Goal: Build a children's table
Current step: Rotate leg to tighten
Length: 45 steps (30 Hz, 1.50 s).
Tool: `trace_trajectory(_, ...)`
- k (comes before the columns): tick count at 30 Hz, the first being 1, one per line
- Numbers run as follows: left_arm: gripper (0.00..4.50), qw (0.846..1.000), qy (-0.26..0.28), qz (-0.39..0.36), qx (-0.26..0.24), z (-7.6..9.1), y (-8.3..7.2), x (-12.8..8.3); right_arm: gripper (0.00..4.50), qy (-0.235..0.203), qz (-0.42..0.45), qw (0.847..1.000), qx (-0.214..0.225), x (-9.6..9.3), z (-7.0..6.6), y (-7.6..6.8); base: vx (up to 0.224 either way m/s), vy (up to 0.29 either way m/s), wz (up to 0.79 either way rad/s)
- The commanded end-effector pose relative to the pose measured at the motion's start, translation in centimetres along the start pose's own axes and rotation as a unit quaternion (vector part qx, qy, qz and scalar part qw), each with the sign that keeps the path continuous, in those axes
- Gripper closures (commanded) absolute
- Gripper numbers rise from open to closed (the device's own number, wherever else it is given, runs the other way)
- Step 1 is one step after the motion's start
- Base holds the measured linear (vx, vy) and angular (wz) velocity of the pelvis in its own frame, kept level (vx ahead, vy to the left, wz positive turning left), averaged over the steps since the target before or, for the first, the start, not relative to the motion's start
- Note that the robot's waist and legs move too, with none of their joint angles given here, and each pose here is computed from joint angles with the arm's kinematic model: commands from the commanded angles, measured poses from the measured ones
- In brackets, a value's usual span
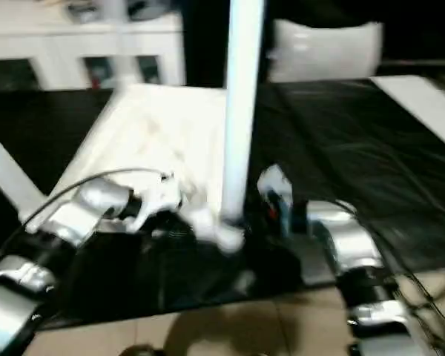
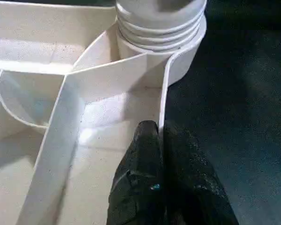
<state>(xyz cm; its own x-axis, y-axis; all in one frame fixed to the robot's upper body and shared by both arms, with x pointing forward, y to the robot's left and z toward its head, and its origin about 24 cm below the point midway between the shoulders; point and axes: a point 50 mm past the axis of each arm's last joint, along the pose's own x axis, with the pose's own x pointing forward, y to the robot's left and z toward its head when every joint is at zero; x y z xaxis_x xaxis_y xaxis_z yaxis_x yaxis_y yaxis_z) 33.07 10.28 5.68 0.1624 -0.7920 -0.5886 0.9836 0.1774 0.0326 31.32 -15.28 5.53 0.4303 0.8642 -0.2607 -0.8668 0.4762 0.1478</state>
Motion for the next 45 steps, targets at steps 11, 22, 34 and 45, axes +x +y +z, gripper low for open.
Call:
trace_trajectory(11, 4.5, 0.99, -0.061, 0.127, 0.008, 5.1, 0.2, 4.1, 1.76, -0.034, -0.205, 0.975, 0.083, 5.7, 0.9, -0.5, 0.0, 0.0, 0.0)
trace_trajectory(22, 4.5, 0.991, -0.051, 0.098, 0.071, 3.6, 0.3, 2.4, 0.84, -0.05, -0.118, 0.992, 0.007, 1.5, 0.7, -0.3, 0.0, 0.0, 0.0)
trace_trajectory(34, 4.5, 0.985, -0.032, -0.075, 0.152, 1.5, -1.6, 0.6, 0.67, -0.026, 0.056, 0.996, -0.057, -3.4, 1.3, 0.2, 0.0, 0.0, 0.0)
trace_trajectory(45, 4.5, 0.966, -0.015, -0.17, 0.195, 1.2, -2.5, -0.2, 1.69, 0.03, 0.177, 0.981, -0.069, -3.7, 0.8, 0.8, 0.0, 0.0, 0.0)
